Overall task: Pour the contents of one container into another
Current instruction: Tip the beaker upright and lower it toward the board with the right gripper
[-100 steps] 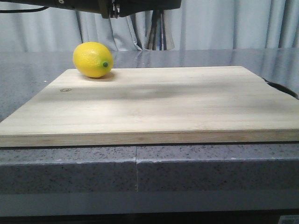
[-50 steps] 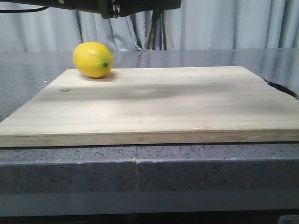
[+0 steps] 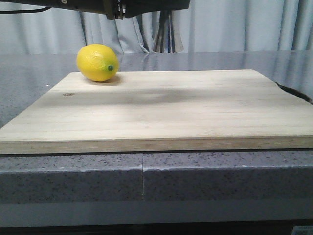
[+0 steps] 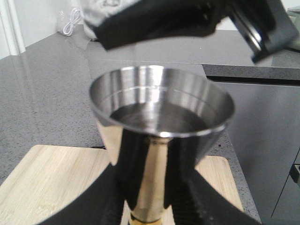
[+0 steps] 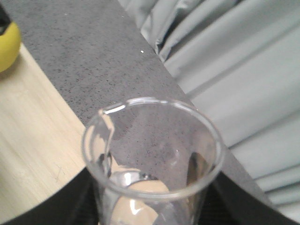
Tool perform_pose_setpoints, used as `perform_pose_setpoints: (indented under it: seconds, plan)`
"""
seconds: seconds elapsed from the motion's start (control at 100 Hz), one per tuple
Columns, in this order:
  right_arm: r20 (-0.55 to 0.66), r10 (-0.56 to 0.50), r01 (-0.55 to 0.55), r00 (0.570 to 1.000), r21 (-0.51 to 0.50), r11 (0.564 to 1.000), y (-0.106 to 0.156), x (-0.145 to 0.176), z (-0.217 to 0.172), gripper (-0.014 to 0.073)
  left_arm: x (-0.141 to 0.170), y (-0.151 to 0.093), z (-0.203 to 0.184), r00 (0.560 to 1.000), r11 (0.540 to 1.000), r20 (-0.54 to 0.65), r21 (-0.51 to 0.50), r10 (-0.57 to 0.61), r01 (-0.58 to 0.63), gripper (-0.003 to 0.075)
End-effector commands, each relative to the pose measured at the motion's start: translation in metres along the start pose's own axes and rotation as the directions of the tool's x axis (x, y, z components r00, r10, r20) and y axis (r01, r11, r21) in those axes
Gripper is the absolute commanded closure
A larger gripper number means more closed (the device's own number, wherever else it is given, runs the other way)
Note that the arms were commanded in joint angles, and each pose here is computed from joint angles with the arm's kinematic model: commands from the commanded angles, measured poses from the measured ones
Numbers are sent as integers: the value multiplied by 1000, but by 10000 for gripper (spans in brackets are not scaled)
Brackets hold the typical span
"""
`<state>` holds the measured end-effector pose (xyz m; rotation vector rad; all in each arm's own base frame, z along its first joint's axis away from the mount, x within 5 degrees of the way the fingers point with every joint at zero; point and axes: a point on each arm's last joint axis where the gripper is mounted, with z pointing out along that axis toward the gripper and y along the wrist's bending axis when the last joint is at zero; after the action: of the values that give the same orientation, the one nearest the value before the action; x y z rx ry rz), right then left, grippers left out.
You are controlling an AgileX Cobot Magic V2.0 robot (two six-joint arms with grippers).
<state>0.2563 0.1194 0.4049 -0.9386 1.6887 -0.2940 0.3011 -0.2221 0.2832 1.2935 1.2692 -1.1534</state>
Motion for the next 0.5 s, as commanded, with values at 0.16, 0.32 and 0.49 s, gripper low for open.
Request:
perform_pose_setpoints:
  seconds: [0.16, 0.32, 0.49]
  plan:
    - [197, 304, -330, 932, 114, 937, -26, 23, -31, 322, -33, -12, -3, 989, 998, 143, 58, 27, -36, 533]
    - [255, 380, -420, 889, 128, 898, -21, 56, -31, 322, -33, -12, -3, 989, 998, 143, 58, 27, -36, 533]
    - [288, 494, -537, 820, 88, 839, -2, 88, -19, 322, -33, -12, -3, 989, 998, 143, 58, 27, -36, 533]
